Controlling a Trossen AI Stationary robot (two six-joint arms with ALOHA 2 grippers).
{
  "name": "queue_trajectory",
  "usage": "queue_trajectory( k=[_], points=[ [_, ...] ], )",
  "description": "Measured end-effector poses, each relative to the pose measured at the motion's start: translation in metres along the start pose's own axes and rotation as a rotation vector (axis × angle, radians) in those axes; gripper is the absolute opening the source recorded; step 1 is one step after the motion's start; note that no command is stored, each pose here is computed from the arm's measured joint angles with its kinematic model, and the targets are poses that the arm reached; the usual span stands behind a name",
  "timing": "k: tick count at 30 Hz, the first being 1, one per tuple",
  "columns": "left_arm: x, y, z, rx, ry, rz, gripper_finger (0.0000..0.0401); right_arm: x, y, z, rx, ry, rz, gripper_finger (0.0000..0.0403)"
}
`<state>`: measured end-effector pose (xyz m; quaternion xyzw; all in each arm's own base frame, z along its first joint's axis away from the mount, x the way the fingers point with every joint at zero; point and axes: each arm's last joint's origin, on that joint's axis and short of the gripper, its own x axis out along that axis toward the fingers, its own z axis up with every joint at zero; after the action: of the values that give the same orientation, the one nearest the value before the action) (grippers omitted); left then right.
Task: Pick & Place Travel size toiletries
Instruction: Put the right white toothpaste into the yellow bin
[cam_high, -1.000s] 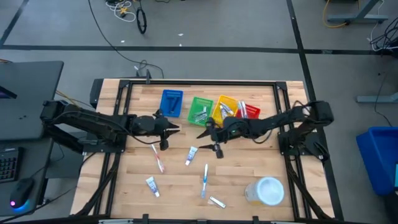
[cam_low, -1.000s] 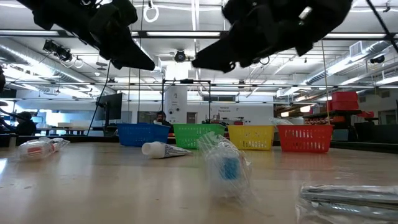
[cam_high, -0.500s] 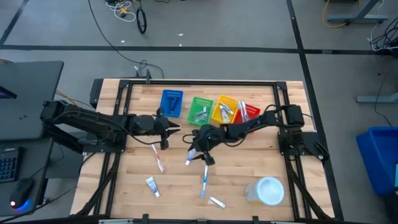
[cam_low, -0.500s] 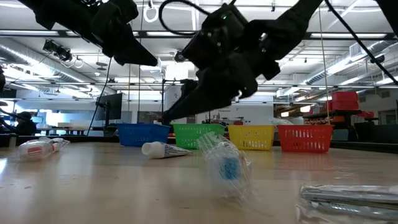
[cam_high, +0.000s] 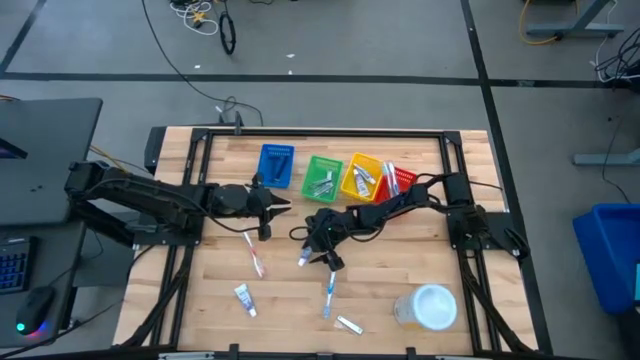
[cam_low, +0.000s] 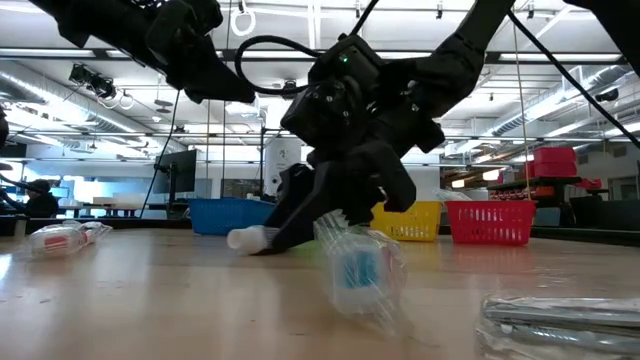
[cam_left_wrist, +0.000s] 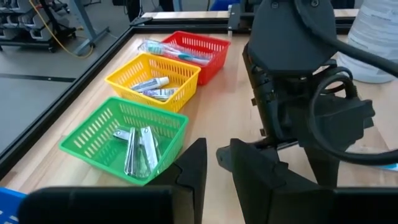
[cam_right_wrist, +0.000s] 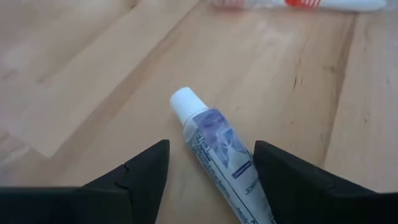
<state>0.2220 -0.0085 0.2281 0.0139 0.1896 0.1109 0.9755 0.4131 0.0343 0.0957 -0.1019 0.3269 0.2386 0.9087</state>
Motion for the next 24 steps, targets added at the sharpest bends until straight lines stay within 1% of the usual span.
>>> queue_trajectory(
  k=[5,10,15,19,24],
  points=[
    [0.0000,0.0000,-0.0001,0.000,0.001,0.000,0.0079,-0.0007,0.0002,-0.0018,0.006,0.030,-0.012,0.0213],
    [0.0000,0.0000,-0.0003,0.001,0.003,0.000,0.0079,-0.0006,-0.0006,-0.0025,0.006,0.050,-0.057,0.0168],
    [0.0000,0.0000,-0.0004,0.002,0.004,0.000,0.0079,-0.0007,-0.0011,-0.0027,0.010,0.045,-0.058,0.0129],
    [0.0000,0.0000,-0.0004,0.002,0.004,0.000,0.0079,0.0001,-0.0021,-0.0005,0.082,0.009,-0.069,0.0112],
    [0.0000,0.0000,-0.0004,0.001,0.004,0.000,0.0079,-0.0004,-0.0028,0.0027,0.139,-0.028,-0.080,0.0098]
  ],
)
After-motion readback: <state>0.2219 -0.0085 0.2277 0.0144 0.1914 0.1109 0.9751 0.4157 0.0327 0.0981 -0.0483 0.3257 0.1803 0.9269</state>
